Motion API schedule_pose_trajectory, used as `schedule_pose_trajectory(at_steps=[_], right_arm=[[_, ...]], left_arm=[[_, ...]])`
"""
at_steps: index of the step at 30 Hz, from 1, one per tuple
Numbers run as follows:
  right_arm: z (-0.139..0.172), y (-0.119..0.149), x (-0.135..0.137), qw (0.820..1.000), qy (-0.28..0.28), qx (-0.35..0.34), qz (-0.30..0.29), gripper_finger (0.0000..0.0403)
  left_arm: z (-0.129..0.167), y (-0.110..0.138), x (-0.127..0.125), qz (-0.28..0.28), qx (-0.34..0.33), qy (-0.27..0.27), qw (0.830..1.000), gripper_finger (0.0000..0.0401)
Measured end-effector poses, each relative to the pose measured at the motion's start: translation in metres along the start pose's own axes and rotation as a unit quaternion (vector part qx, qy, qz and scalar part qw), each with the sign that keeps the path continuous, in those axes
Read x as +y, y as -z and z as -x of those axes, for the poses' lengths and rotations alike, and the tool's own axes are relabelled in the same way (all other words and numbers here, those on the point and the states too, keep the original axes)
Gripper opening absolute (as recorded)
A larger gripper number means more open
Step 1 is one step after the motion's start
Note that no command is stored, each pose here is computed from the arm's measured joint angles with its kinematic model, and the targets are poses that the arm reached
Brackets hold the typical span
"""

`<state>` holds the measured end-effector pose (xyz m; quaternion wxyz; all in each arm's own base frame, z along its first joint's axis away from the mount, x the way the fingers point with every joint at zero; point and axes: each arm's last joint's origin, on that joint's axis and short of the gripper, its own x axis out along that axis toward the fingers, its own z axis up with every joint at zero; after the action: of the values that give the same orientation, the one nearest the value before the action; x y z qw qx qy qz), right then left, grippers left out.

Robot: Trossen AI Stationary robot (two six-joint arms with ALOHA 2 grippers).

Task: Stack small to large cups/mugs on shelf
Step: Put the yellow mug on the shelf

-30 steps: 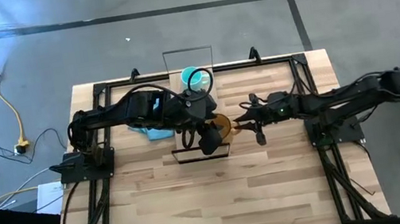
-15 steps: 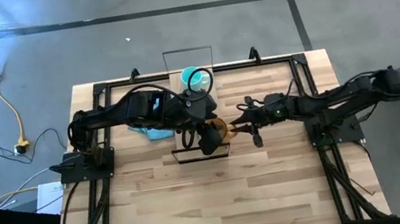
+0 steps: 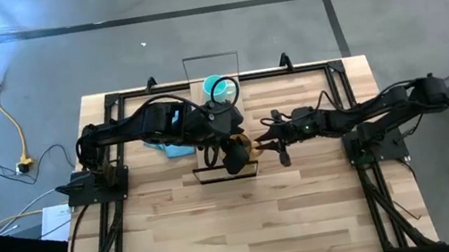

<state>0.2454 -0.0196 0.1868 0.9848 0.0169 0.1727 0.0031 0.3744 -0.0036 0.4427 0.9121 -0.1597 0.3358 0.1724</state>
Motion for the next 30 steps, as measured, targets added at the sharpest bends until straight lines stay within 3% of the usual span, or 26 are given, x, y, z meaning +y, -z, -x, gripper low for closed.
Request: schedule_pose_trajectory(at_steps=[17, 30], right_arm=[[-0.037, -0.016, -0.005, 1.0, -0.015, 0.022, 0.009, 0.0046], [-0.038, -0.016, -0.019, 0.999, -0.014, 0.035, -0.017, 0.0046]], left_arm=[[0.0, 0.001, 0.0, 0.0, 0.005, -0.002, 1.0, 0.0182], [0.0, 0.003, 0.001, -0.013, 0.015, -0.003, 1.0, 0.0182]])
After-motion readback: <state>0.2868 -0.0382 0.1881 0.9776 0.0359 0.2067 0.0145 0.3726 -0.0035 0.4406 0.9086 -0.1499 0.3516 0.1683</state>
